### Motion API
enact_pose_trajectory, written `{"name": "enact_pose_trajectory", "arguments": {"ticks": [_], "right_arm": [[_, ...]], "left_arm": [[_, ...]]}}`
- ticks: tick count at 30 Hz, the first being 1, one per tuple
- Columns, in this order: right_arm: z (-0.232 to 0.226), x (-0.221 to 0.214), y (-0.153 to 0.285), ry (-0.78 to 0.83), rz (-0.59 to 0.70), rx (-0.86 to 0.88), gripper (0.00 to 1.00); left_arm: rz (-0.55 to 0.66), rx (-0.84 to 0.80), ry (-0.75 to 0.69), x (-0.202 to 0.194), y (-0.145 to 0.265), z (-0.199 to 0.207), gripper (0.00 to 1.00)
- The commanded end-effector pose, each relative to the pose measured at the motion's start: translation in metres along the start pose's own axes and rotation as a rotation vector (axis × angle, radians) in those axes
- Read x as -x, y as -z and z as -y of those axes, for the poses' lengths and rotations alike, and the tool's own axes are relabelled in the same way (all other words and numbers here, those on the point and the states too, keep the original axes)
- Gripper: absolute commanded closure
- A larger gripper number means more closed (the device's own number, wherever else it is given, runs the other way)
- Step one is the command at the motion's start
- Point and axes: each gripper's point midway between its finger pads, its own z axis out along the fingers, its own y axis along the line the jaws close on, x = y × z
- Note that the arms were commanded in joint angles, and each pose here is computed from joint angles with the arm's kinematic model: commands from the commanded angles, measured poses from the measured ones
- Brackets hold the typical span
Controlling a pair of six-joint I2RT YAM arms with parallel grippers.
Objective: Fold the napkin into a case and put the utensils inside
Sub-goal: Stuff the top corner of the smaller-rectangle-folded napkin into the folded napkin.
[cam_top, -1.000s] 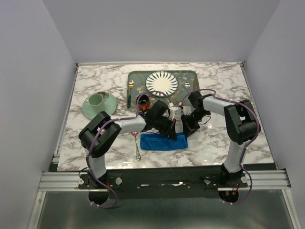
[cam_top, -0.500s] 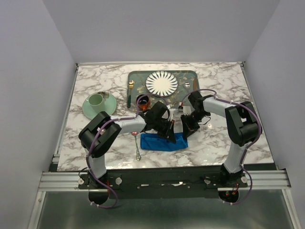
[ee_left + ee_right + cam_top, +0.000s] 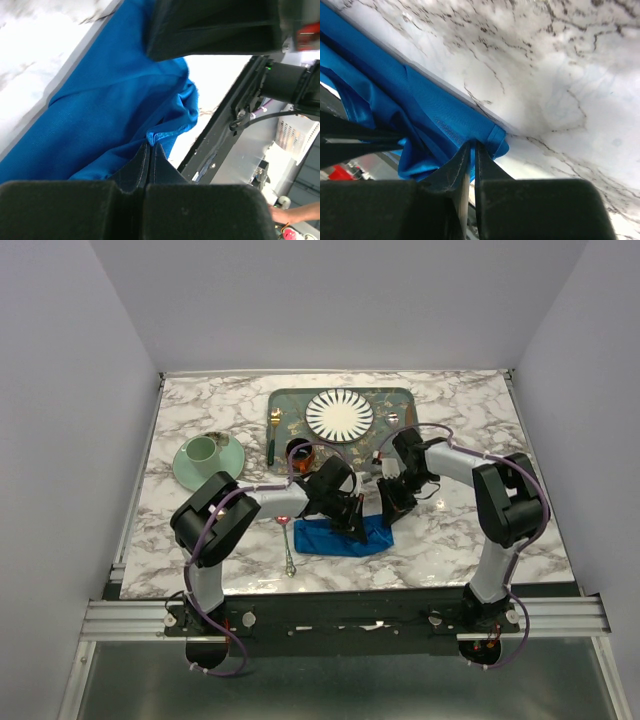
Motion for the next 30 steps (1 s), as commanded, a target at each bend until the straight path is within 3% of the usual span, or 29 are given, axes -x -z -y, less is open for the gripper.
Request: {"name": "enact_pose_trajectory", "arguments": {"ticks": [1, 8, 13, 30], "right_arm": [[0.003, 0.029, 0.014, 0.159, 0.162, -0.055, 0.84], [-0.018, 0.027, 0.029, 0.314, 0.284, -0.029, 0.78], [-0.026, 0.019, 0.020, 0.406, 0.264, -0.068, 0.76], [-0.019, 0.010, -0.011, 0.423, 0.142, -0.181, 0.67]], "left_arm": [[0.000, 0.044, 0.076, -0.002, -0.003, -0.014, 1.00], [0.005, 0.035, 0.087, 0.000, -0.005, -0.015, 1.00], [0.004, 0.037, 0.083, 0.002, -0.004, -0.015, 1.00], [0.010, 0.050, 0.106, 0.003, -0.002, -0.022, 1.00]]}}
